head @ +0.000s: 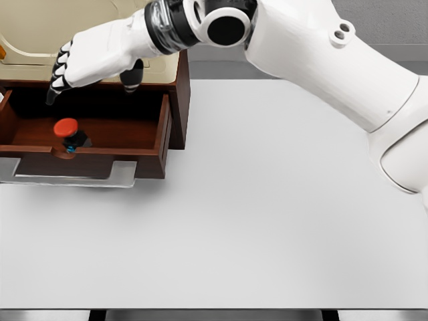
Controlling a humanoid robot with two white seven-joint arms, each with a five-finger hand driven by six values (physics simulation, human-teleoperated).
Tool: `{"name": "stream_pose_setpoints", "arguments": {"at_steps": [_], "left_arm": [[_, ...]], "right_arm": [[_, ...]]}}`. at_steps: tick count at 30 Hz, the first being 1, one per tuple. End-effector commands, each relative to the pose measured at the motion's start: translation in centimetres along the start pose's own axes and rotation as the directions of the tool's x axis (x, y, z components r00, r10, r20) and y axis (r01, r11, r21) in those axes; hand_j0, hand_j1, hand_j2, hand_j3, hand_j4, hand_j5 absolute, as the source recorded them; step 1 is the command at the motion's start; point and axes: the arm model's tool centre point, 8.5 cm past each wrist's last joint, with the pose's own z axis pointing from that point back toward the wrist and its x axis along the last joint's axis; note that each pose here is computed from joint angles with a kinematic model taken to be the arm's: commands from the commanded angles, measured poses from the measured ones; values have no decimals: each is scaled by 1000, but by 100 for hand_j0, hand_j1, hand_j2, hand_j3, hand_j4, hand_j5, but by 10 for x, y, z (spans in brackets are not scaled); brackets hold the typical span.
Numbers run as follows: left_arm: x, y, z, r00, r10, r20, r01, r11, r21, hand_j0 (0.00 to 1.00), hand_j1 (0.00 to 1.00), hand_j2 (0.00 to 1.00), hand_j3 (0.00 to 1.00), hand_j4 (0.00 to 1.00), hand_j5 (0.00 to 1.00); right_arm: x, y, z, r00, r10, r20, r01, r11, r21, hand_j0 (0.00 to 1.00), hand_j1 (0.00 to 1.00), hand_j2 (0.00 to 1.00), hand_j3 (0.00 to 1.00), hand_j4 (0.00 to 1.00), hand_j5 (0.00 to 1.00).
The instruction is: Open the cabinet drawer with left arm, and place a switch into the drawer with right arm
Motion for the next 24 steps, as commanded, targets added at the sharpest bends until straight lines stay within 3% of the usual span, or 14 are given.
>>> {"name": "stream_pose_setpoints", "arguments": {"at_steps": [1,2,3,4,5,7,8,11,12,16,18,21,24], "left_arm": [[8,0,-4,1000,-3,28,3,1000,0,100,100,100,100,100,100],[11,0,-5,999,-5,35,5,1000,-1,100,100,100,100,100,100],[16,1,-8,999,-8,52,8,1000,-1,100,100,100,100,100,100],[19,1,-9,998,-10,62,10,1000,-1,100,100,100,100,100,100],[25,1,-12,996,-16,83,16,1000,-2,100,100,100,100,100,100],[37,12,-14,992,-40,117,38,999,22,100,100,100,100,100,100],[39,12,-15,992,-38,124,35,999,25,100,100,100,100,100,100],[45,13,-17,989,-44,141,41,999,21,100,100,100,100,100,100],[47,12,-18,988,-45,147,43,999,19,100,100,100,100,100,100],[49,12,-19,987,-48,153,46,999,18,100,100,100,100,100,100],[49,13,-19,987,-49,154,47,999,19,100,100,100,100,100,100],[58,22,-37,976,-73,205,70,997,23,100,100,100,100,100,100],[77,34,-70,949,-110,296,109,994,19,100,100,100,100,100,100]], "right_arm": [[-2,6,62,998,38,-59,-40,999,-24,100,100,100,100,100,100],[-1,16,94,995,41,-95,-44,999,-32,100,100,100,100,100,100],[-2,40,132,988,9,-152,-15,999,-37,100,100,100,100,100,100],[-11,60,172,971,-39,-236,27,998,-54,100,100,100,100,100,100],[-16,76,207,947,-83,-309,60,995,-83,100,100,100,100,100,100],[-16,120,269,882,-192,-431,141,979,-147,100,100,100,100,100,100],[-12,138,290,852,-229,-472,173,972,-160,100,100,100,100,100,100],[-3,185,297,813,-319,-488,274,948,-164,100,100,100,100,100,100],[-2,189,308,798,-320,-510,282,947,-153,100,100,100,100,100,100],[5,211,301,791,-355,-498,333,933,-137,100,100,100,100,100,100],[12,233,286,795,-375,-477,381,920,-90,100,100,100,100,100,100],[13,235,285,795,-377,-475,385,919,-85,100,100,100,100,100,100],[13,235,285,794,-378,-476,386,919,-85,100,100,100,100,100,100]]}}
